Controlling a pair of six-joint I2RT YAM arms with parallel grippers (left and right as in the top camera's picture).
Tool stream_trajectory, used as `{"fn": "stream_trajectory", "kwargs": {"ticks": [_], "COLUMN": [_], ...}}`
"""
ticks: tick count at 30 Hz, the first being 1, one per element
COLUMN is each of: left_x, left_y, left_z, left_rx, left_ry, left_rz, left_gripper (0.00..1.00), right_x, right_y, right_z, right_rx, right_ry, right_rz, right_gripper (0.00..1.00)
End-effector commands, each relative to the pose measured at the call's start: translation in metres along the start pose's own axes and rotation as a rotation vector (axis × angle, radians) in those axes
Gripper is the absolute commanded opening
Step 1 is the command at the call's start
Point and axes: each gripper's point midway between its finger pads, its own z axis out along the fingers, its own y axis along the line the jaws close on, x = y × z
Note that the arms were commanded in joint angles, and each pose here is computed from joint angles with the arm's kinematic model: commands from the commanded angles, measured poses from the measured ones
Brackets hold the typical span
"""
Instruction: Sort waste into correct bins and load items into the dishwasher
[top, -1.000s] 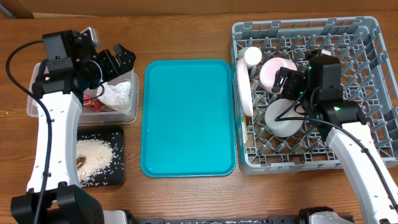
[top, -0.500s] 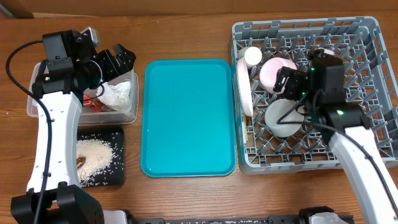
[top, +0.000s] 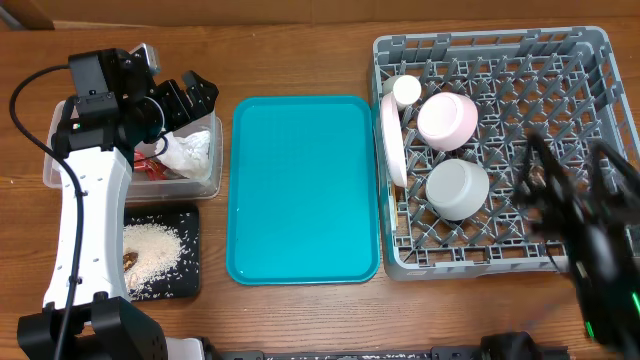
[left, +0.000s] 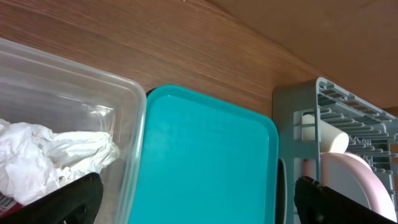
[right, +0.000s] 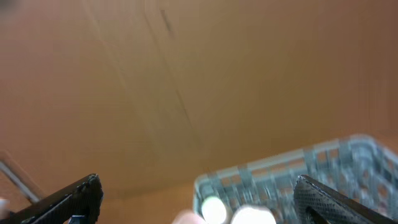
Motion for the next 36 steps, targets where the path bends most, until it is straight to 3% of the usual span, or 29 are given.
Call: {"fn": "stream_trajectory", "kwargs": {"ticks": [1, 7, 11, 26, 36], "left_x": [-0.004, -0.004, -0.004, -0.004, -0.004], "left_y": [-0.003, -0.003, -0.003, -0.003, -0.003], "left_z": [-0.002, -0.002, -0.002, -0.002, -0.002], "left_rx": [0.003, 0.003, 0.004, 0.004, 0.003], "left_ry": [-0.011, -0.011, -0.011, -0.011, -0.011], "left_rz": [0.002, 0.002, 0.002, 0.002, 0.002], "left_gripper": [1.00, 1.00, 1.00, 1.00, 1.00], "right_x": [-0.024, -0.020, -0.012, 0.090, 0.129], "right_y": [0.010, 0.008, 0.008, -0.019, -0.032], "right_z": [-0.042, -0.096, -0.107, -0.025, -0.007], "right_rx": [-0.056, -0.117, -0.157, -0.184, -0.198], "right_ry": [-0.110, -0.164, -0.211, -0.287, -0.338], "right_rz": [0.004, 0.019, 0.022, 0.029, 0.033], "right_gripper": [1.00, 1.00, 1.00, 1.00, 1.00]}}
